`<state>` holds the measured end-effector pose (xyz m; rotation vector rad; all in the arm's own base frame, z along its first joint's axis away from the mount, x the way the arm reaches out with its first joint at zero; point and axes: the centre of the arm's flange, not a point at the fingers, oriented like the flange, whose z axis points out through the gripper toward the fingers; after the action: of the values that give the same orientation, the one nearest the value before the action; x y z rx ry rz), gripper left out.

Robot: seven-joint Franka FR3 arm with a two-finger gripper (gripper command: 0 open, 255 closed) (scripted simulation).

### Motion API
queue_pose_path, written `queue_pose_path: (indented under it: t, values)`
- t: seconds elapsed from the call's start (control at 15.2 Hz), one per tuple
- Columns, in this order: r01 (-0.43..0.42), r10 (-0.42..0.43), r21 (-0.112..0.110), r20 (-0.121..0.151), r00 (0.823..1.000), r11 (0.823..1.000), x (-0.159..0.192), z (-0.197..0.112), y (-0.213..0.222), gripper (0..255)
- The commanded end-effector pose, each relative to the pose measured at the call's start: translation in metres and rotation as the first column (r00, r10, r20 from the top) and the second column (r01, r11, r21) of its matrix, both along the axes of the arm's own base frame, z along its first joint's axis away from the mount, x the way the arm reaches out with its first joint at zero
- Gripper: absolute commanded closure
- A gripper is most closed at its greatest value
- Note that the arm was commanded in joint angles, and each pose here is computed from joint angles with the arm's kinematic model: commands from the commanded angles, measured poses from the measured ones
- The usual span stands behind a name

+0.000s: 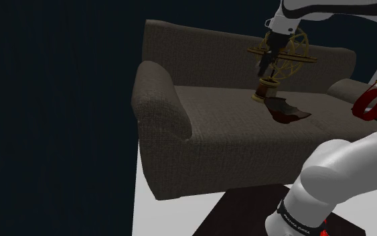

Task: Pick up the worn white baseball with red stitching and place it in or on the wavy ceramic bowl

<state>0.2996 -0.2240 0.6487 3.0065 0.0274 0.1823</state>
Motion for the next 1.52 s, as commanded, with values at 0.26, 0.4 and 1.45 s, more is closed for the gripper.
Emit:
queue_pose_path:
  t: [0.26,0.4,1.45]
  values:
    - [-0.001,0.001,0.000,0.000,1.000,1.000,-0.076,0.000,-0.022,255]
    - [-0.001,0.001,0.000,0.000,1.000,1.000,-0.101,0.000,-0.030,255]
    - [-0.001,0.001,0.000,0.000,1.000,1.000,-0.136,-0.068,-0.041,255]
